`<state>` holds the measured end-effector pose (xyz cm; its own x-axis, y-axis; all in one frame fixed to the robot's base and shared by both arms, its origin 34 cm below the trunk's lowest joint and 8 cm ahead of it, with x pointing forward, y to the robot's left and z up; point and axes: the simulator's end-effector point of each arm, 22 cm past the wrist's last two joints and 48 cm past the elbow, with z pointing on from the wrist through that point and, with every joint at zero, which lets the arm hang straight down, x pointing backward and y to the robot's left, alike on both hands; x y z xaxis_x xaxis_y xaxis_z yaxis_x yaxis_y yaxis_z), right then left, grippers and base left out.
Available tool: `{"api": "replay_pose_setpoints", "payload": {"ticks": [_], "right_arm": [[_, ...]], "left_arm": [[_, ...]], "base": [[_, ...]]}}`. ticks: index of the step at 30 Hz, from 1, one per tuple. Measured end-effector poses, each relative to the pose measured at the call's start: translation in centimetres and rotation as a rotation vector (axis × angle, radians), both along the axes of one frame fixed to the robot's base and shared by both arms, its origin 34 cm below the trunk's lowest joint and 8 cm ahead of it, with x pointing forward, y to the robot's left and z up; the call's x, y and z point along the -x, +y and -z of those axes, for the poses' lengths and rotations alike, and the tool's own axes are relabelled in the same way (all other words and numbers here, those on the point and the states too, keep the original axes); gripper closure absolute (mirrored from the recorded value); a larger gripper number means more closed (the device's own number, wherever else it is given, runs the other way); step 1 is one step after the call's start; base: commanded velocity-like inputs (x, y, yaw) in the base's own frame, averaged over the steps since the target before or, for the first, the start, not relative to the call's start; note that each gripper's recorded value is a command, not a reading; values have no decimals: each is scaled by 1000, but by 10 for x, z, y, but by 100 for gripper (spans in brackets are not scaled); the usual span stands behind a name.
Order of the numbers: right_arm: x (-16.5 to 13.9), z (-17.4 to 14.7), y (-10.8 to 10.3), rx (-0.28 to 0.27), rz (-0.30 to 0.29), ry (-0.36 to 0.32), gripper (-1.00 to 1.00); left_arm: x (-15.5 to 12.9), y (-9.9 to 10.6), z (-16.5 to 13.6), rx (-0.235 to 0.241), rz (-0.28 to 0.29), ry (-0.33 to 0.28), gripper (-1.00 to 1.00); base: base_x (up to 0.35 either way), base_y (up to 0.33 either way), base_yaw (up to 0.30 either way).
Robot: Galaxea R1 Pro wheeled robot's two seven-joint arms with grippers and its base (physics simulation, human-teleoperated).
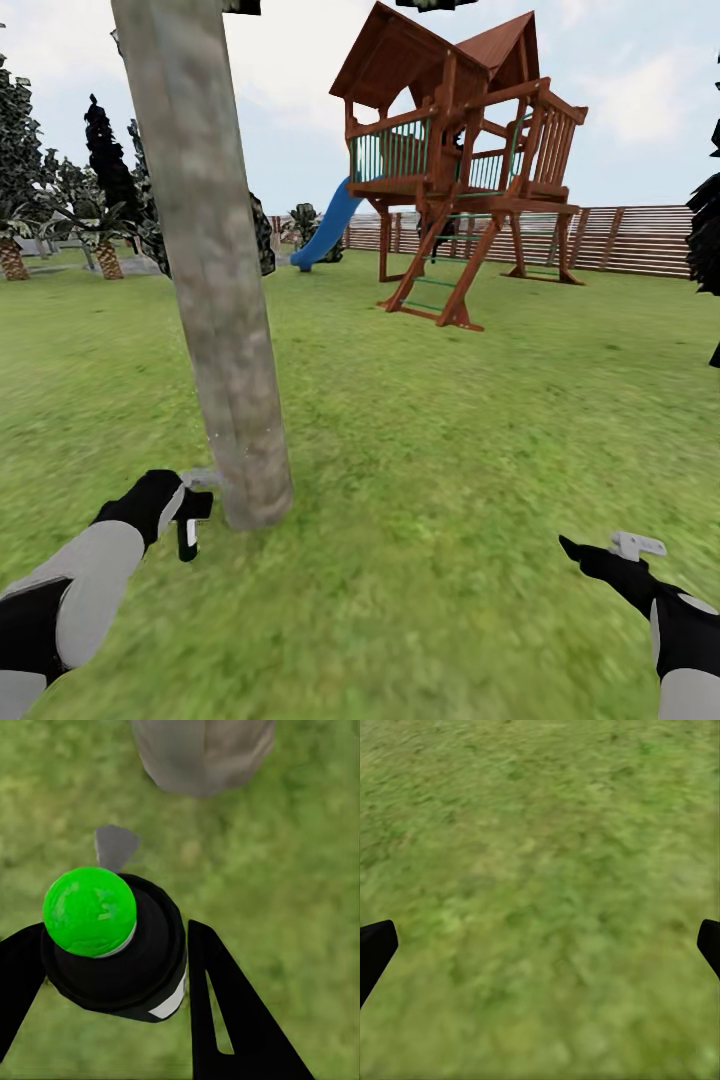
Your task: In the garden, pick up the pesticide atomizer on the floor and spray pesticide onto both trees until each tree trunk is fully covered.
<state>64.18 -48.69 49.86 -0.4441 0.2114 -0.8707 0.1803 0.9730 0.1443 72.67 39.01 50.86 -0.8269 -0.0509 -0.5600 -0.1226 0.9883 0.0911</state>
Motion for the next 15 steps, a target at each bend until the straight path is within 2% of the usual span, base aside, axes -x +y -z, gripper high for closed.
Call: {"api": "replay_pose_setpoints", "payload": {"ticks": [2, 4, 12, 13, 15], "right_arm": [[0, 0, 0, 0, 0, 0, -100], [0, 0, 0, 0, 0, 0, -100], [0, 0, -1, 1, 1, 0, -100], [0, 0, -1, 1, 1, 0, -100], [0, 0, -1, 1, 1, 0, -100]], "left_arm": [[-5, 10, -24, -9, -30, 4, 100], [-6, 11, -34, -10, -39, 6, 100], [-10, 7, -44, -5, -40, 9, 100], [-8, 6, -51, 3, -50, 45, 100], [-19, 6, -78, 0, -59, 13, 100]], "base": [[0, 0, 0], [0, 0, 0], [0, 0, 0], [0, 0, 0], [0, 0, 0]]}}
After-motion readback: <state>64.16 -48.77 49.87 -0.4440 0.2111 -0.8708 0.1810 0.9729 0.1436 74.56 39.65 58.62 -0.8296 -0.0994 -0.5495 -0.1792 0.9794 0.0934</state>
